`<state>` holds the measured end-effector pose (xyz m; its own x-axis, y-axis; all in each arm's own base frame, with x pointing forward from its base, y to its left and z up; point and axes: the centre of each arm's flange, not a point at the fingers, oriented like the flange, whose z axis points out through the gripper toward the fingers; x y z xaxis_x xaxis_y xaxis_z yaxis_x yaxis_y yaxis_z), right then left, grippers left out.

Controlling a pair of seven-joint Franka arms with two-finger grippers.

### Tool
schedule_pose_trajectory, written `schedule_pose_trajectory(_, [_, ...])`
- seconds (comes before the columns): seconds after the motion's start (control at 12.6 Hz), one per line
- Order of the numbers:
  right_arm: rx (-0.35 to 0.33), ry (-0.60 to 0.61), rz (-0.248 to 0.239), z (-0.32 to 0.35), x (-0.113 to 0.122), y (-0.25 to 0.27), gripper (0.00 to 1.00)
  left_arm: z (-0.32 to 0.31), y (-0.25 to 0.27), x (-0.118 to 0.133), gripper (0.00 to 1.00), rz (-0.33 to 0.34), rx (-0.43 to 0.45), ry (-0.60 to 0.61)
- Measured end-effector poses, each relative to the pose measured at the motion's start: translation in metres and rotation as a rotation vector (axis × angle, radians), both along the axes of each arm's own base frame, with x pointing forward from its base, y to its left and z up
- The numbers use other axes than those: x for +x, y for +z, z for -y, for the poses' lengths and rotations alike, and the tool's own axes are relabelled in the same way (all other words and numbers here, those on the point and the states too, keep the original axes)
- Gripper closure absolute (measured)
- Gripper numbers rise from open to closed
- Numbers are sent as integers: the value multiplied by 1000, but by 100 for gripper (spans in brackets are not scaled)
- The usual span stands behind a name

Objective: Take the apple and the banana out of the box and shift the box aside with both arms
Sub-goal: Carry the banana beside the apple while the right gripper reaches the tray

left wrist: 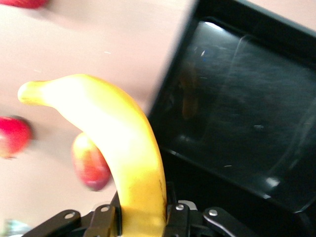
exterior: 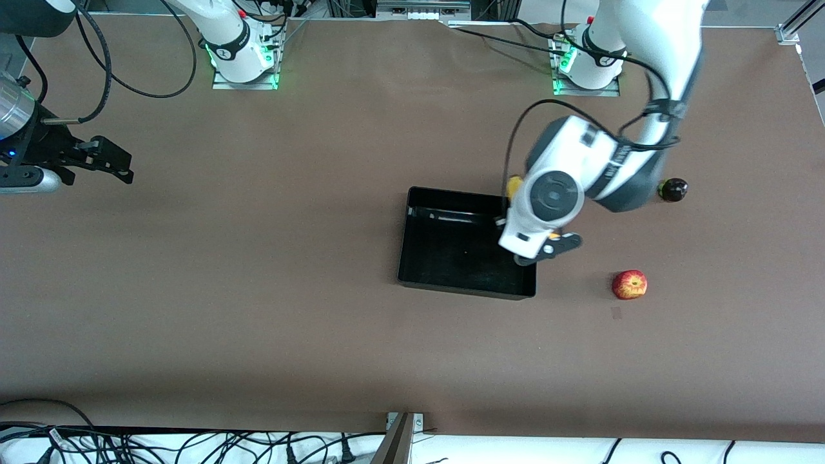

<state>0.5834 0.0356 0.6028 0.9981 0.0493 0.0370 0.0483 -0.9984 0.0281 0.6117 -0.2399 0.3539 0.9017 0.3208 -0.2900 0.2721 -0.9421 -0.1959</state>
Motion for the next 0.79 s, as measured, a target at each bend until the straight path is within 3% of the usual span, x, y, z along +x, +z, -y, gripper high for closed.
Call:
schedule_pose_trajectory(0.24, [2, 7, 0, -4, 0, 0, 0, -142, 7, 37, 66, -20, -46, -75])
schedule_pose_trajectory(0.47, [9, 48, -4, -27, -1, -2, 0, -262, 13, 54, 66, 7, -118, -200])
schedule_pose_trajectory(0.63, [-9, 113, -35, -68, 2, -22, 0, -320, -4, 66, 66, 86, -139, -242])
schedule_pose_trajectory(0.79, [-38, 153, -111, -98, 10, -67, 0, -355, -51, 81, 66, 174, -132, -258])
